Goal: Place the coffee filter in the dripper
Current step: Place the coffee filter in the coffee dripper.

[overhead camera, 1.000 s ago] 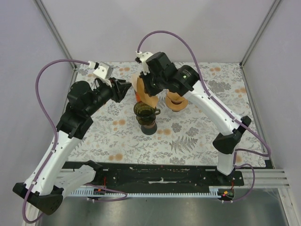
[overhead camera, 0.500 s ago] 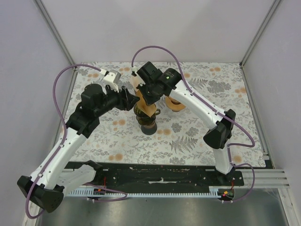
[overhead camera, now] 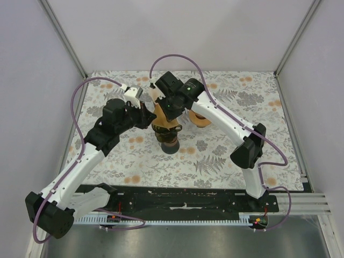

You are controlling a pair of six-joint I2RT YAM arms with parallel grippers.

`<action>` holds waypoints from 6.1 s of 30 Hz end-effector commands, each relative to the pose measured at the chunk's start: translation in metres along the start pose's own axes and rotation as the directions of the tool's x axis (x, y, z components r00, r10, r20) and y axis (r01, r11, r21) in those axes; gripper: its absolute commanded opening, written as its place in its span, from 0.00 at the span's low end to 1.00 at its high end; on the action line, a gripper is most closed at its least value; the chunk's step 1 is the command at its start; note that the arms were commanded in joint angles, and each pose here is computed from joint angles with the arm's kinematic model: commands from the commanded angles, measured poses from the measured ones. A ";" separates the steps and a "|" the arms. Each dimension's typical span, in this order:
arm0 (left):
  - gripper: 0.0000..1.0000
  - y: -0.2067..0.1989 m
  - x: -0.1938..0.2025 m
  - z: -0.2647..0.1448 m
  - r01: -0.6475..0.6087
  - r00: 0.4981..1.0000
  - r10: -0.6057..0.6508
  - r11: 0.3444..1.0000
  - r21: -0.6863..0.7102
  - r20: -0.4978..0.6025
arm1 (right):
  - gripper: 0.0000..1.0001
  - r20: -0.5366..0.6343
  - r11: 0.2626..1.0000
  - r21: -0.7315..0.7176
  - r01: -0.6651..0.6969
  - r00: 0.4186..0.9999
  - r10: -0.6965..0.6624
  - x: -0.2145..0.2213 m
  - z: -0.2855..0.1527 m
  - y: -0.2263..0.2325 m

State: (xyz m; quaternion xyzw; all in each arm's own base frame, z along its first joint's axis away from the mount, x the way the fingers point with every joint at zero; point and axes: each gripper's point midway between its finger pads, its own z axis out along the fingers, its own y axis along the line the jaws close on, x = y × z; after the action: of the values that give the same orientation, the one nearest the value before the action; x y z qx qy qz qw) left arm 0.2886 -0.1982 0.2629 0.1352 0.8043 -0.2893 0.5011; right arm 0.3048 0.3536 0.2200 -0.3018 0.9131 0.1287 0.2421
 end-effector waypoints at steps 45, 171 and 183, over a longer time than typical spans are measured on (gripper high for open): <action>0.18 -0.013 -0.024 -0.001 0.014 0.996 -0.018 0.999 0.045 0.083 | 0.00 0.050 0.992 -0.056 0.115 0.992 -0.112 0.000 0.007 0.021; 0.45 0.005 0.004 0.001 -0.037 0.998 0.037 0.999 -0.005 0.057 | 0.49 0.446 0.809 -0.148 0.569 0.769 -0.459 -0.021 -0.083 0.046; 0.40 0.013 0.017 0.009 -0.060 0.997 0.060 0.998 -0.017 0.038 | 0.21 0.192 0.941 -0.059 0.332 0.929 -0.316 -0.009 -0.007 -0.007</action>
State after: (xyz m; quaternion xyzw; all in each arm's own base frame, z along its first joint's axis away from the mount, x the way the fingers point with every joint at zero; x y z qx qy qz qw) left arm 0.2907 -0.1904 0.2304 0.1277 0.8120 -0.2676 0.5028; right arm 0.3037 0.3502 0.2595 -0.4692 0.7870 0.1794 0.3582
